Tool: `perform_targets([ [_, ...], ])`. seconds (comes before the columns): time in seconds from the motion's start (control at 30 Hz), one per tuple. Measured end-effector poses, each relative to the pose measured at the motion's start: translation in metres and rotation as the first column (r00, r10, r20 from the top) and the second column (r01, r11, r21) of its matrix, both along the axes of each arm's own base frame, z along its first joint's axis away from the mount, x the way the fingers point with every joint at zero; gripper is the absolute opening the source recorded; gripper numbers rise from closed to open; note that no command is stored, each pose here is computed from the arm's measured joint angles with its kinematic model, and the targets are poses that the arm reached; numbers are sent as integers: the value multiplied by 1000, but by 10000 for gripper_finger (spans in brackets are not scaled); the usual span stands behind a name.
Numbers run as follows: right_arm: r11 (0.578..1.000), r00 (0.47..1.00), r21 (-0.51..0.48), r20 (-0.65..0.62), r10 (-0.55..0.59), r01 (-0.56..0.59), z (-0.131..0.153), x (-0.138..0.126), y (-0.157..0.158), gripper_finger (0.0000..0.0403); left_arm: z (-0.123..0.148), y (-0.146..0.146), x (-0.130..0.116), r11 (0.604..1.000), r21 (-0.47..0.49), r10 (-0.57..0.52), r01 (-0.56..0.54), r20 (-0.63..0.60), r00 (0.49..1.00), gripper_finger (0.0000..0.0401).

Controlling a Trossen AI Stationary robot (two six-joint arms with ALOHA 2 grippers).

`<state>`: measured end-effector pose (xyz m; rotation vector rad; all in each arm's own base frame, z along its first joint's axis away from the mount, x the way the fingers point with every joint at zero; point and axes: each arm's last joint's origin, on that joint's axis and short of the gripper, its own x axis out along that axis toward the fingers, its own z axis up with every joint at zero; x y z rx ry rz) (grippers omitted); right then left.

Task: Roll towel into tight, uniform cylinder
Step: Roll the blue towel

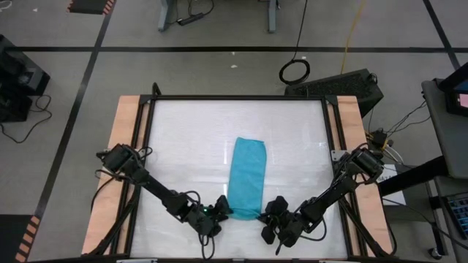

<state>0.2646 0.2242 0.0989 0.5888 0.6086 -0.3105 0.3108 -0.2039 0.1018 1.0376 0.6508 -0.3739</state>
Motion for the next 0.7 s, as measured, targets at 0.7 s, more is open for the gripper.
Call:
perform_targets([
  [0.7,1000,1000,-3,1,-2,2,0,0,0,1,-5,10,2,998,9,-53,54,-88,995,191],
])
